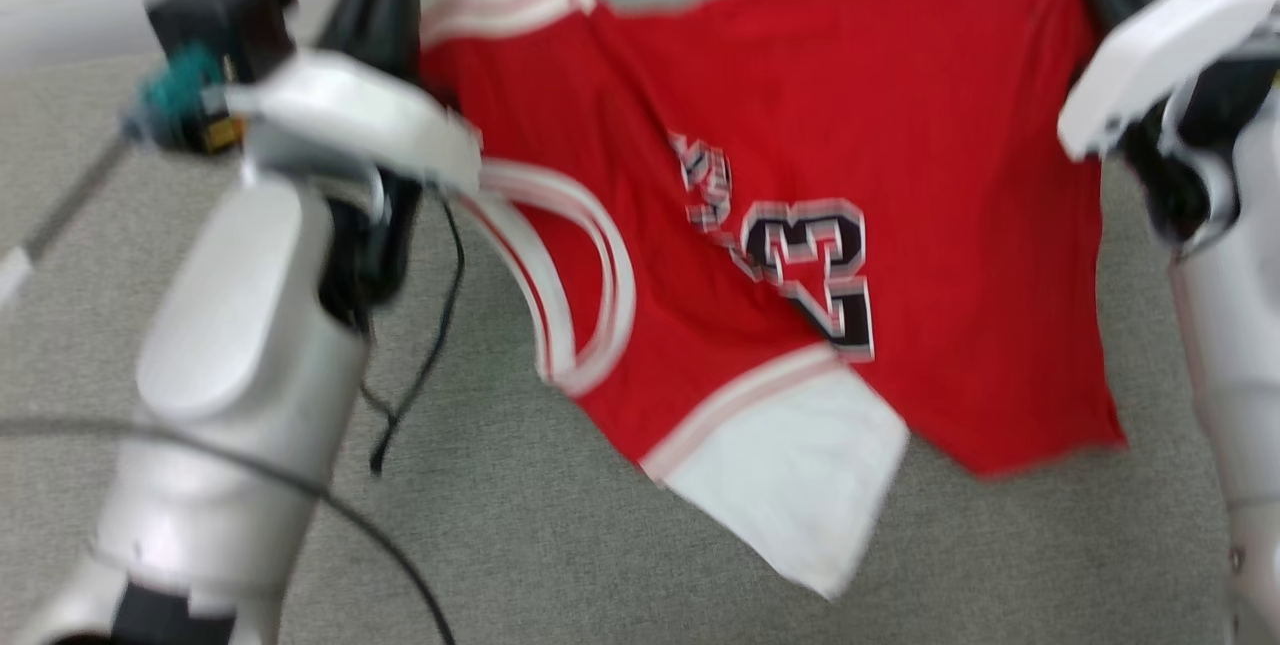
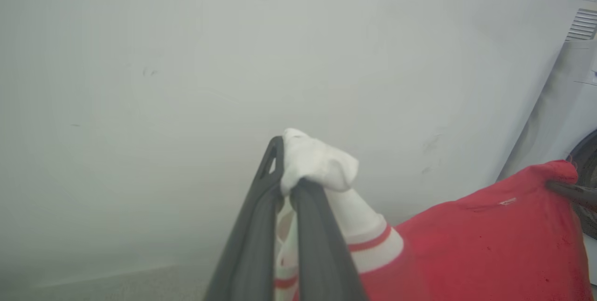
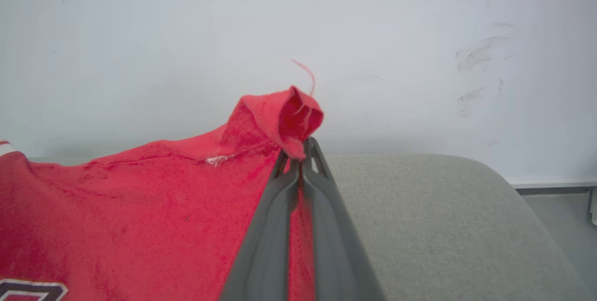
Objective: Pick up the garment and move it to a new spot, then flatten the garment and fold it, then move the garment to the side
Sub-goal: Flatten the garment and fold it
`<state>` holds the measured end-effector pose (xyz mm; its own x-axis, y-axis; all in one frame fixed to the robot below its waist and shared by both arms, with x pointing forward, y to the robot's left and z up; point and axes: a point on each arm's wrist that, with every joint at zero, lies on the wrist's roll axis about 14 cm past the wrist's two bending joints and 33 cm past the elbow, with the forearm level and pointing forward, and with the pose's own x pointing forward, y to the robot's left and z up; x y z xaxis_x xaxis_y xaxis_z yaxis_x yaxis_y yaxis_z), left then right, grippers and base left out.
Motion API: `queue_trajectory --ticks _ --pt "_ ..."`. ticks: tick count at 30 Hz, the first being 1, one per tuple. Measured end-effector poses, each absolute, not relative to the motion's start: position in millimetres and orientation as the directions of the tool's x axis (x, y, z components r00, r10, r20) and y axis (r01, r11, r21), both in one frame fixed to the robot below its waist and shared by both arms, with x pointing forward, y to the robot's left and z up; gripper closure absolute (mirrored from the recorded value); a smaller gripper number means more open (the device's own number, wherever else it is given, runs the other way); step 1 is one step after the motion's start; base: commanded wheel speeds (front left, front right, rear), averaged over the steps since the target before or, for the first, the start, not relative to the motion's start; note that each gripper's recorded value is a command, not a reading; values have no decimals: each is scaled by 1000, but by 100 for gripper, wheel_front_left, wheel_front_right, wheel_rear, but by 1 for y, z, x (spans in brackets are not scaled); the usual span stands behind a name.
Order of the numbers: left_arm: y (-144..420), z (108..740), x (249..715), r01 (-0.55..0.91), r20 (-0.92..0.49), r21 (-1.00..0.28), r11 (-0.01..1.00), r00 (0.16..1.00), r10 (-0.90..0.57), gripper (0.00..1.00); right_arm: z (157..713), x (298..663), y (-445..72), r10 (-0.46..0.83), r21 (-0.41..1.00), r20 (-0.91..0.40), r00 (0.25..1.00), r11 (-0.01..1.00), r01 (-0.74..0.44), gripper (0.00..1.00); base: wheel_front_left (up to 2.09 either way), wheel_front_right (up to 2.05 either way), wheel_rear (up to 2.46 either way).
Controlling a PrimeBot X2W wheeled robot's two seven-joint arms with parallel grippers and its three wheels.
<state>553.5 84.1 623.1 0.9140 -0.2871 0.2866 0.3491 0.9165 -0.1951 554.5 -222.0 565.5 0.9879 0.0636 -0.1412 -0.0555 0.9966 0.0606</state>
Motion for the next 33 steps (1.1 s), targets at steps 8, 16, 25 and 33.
queue_trajectory --ticks 8,16,25,33 --pt "85 689 617 347 400 -135 928 876 -269 100 651 603 -222 45 28 84 995 999 -47 100 0 0 0" --pt "111 765 662 292 542 -70 954 814 -210 100 732 639 -223 31 21 276 961 999 -38 100 0 0 0" --pt "123 805 697 261 622 -22 965 759 -192 100 769 678 -226 21 2 368 930 1000 -23 100 0 0 0" --pt "133 730 745 230 524 -48 972 834 -171 100 690 728 -212 47 3 247 968 999 -49 100 0 0 0"
